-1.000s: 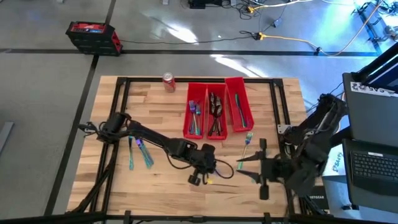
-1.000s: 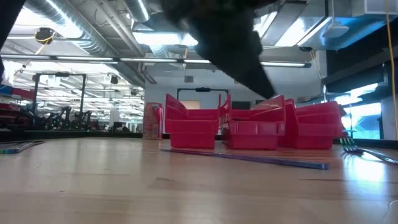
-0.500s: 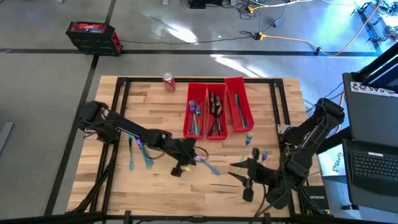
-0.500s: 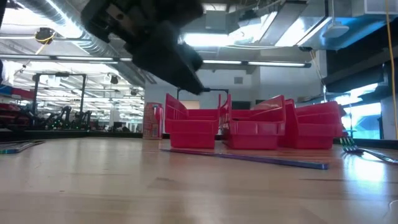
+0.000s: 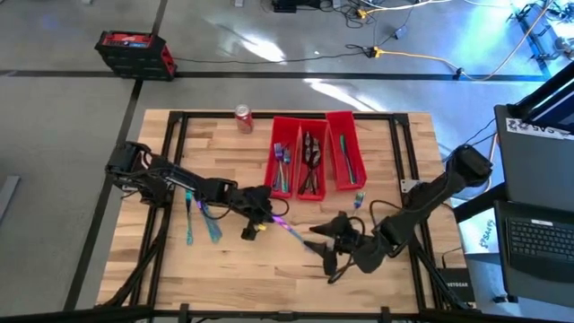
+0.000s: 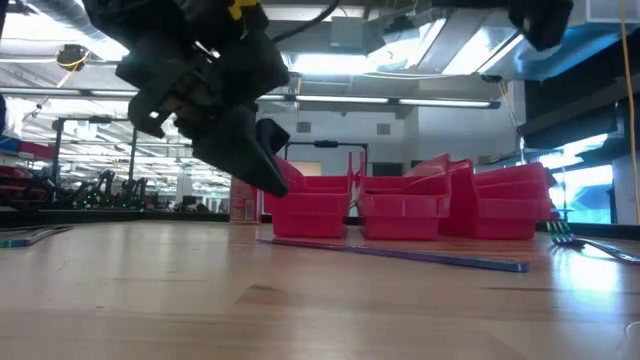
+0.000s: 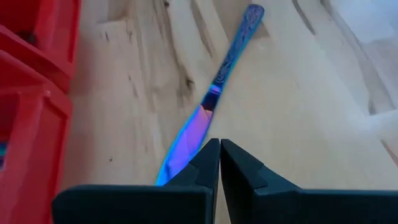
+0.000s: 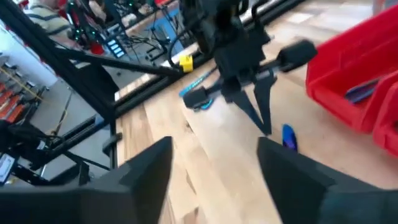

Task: Sort silverware
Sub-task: Put the purple table knife into the right red bin

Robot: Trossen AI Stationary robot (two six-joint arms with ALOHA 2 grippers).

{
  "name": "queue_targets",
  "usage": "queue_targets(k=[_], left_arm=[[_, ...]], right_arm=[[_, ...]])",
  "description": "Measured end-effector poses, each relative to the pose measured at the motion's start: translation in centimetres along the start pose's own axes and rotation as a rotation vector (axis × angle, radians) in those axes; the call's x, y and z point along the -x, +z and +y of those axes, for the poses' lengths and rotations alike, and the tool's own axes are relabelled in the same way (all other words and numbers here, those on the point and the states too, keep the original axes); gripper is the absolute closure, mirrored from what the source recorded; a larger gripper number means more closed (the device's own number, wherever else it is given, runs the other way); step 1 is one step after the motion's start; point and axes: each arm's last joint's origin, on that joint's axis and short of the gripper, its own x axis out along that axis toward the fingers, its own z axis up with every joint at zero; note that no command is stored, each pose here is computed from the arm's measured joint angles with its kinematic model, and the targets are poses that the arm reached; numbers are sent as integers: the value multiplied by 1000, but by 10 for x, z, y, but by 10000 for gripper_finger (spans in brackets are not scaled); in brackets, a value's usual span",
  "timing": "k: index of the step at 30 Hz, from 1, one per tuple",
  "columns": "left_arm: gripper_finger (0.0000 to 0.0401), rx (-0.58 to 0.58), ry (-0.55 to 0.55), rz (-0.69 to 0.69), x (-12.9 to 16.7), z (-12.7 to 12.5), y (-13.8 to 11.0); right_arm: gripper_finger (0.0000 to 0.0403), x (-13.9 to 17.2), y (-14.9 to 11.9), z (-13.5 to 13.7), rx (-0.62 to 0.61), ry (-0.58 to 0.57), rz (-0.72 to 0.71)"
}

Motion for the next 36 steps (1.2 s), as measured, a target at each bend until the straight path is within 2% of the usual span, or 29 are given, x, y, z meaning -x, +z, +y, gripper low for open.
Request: queue_targets(k=[4,8,12,18,21,24,30,36], left_arm=[[401,-27,-21,63,0,-6,-6],[401,-47,-30,52,-2,-14,-5],[401,-61,22,49,-2,-26,-3],[401,-205,301,57,-2,-42,-3],[401,-178,418,31,-4,-41,-1],[401,-175,528,73,-10,-41,-9],[401,-293,532,110,-26,-63,-21],[401,-227,545,86,-36,-69,-24]], right_arm=[[107,-16,-15,-4,11,-30,26],[88,-26,-30,-5,51,-35,28],[96,-31,-38,-6,73,-38,33],[122,-33,-39,-7,103,-48,32],[130,-34,-38,-8,104,-51,29],[134,-36,-36,-9,99,-55,27],[134,-36,-37,-7,93,-26,52],[134,-35,-38,-6,93,4,90]])
